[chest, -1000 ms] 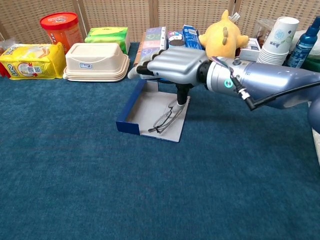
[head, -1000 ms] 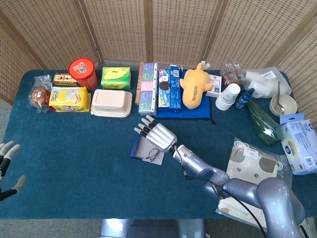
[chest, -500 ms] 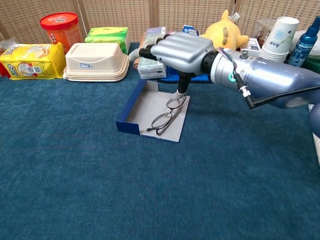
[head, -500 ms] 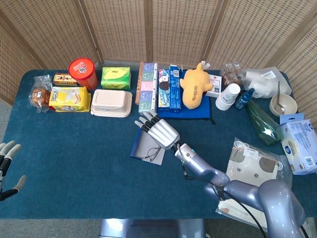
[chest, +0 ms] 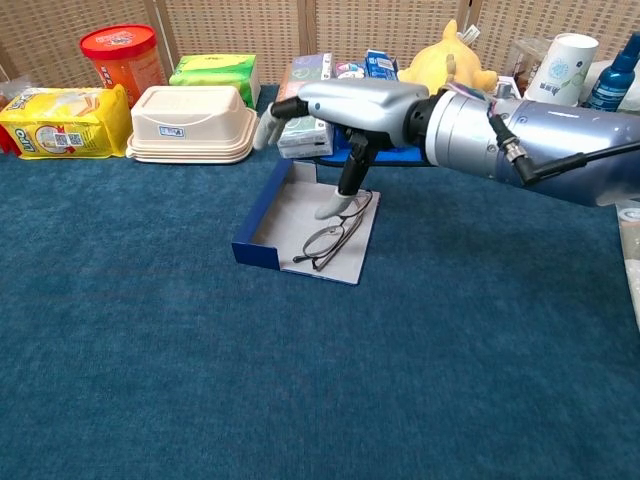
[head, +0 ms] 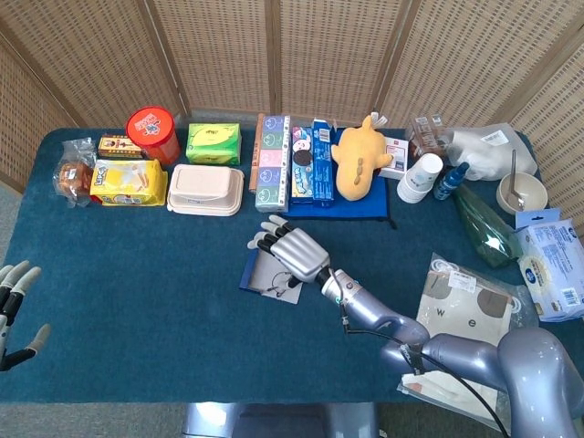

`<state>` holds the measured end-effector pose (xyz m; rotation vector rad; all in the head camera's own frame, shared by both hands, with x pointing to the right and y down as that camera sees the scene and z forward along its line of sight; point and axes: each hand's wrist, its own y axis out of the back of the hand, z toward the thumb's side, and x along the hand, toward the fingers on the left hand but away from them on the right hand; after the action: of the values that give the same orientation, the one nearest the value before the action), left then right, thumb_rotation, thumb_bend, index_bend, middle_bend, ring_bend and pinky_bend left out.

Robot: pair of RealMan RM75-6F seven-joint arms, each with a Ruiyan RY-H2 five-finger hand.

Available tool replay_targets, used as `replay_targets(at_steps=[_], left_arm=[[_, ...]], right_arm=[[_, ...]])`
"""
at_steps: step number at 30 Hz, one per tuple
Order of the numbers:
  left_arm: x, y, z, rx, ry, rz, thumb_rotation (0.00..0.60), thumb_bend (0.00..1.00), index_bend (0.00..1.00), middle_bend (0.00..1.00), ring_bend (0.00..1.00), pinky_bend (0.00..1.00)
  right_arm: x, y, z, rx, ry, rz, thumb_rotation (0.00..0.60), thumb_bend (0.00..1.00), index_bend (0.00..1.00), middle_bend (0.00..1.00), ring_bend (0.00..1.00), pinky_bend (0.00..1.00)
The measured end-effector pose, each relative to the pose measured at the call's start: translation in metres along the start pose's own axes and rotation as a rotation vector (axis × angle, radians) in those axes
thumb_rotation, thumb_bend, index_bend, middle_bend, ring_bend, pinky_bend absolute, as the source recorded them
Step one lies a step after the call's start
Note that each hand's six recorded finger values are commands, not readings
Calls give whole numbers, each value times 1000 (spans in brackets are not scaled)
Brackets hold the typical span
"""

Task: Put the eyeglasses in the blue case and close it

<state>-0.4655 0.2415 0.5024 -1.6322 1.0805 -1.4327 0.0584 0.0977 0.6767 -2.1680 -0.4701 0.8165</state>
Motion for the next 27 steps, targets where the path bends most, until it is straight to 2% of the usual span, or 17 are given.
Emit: replay_targets(at_steps=[6,19,27], left_arm=[[-1,-1,-3,4,9,-4,600,308,57,62,0,0],[-3,-3,-7,4,18,-12,600,307,56,62,0,0],[-4,-4,-9,2,18,-12,600,307,56,62,0,0]], right_arm=[[-7,-11,11,-53,8,81,479,33,238,241,131,61],[-26,-14,39,-40,51,114,441,26,236,241,119,64],[-42,-18,47,-4,51,169,422,26,237,241,117,65]])
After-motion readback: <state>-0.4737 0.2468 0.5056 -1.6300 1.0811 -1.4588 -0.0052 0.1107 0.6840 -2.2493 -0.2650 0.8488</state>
